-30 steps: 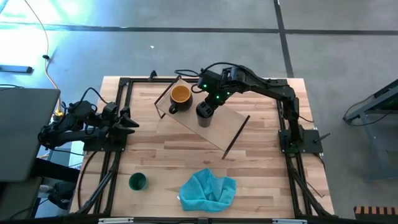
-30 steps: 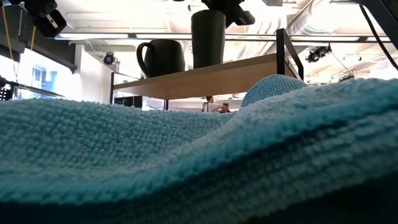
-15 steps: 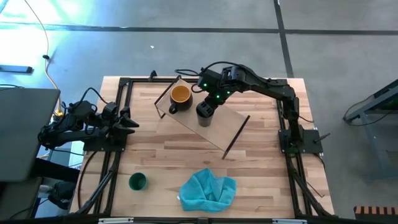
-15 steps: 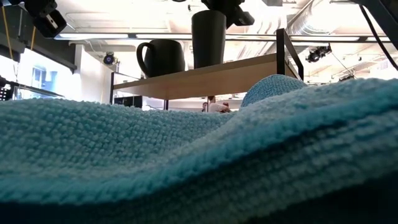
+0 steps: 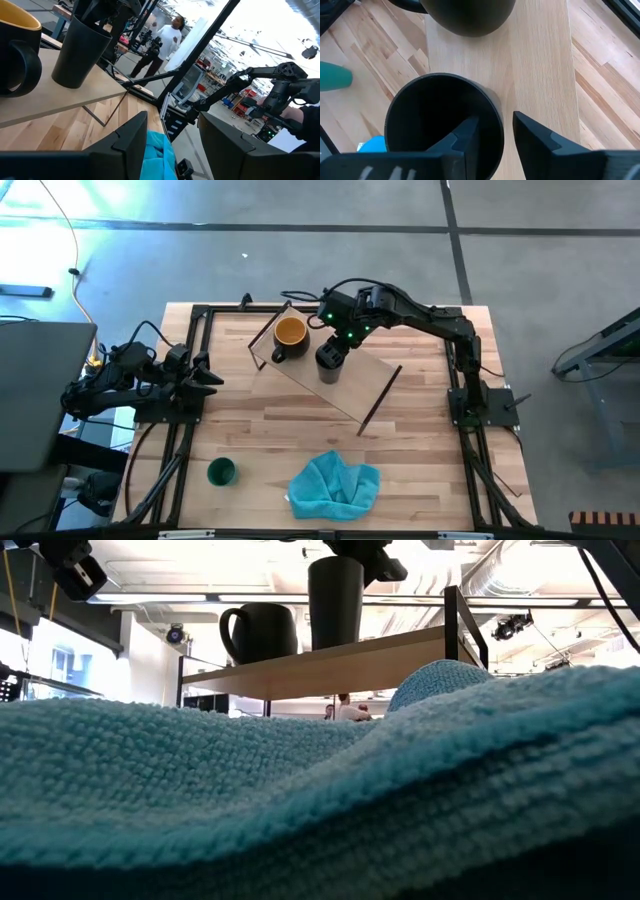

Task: Stack small to large cups/mugs on shelf
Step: Put the black cup on the shelf, then put the green cup on the shelf

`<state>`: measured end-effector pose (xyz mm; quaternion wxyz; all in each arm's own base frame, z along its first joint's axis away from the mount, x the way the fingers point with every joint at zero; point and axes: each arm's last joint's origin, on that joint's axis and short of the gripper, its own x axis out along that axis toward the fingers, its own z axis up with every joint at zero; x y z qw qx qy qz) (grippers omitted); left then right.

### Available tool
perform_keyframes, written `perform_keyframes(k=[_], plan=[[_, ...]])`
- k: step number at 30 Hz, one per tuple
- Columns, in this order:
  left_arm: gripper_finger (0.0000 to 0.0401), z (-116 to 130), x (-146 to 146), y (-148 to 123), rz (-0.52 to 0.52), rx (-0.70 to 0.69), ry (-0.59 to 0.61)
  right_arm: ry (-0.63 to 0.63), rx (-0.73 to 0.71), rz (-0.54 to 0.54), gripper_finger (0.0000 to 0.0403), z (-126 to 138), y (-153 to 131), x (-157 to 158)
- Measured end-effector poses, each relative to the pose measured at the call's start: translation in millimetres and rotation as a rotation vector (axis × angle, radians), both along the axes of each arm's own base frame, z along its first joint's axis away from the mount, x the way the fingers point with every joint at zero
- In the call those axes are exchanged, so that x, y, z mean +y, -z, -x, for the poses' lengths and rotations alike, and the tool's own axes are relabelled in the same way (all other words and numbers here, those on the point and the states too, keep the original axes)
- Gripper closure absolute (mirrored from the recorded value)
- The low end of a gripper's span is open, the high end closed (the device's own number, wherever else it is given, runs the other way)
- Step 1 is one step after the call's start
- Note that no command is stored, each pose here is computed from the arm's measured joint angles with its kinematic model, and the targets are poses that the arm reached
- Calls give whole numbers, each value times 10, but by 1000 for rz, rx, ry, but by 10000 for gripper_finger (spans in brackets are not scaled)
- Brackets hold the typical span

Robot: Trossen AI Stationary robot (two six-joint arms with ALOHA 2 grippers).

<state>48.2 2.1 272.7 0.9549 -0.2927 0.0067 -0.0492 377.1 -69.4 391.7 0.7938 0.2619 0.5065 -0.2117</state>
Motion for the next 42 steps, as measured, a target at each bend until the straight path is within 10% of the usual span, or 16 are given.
perform_keyframes(k=[42], plan=[[236, 0, -3, -2, 33, 2, 12, -48, -140, -40, 295, 537, -554, 240]])
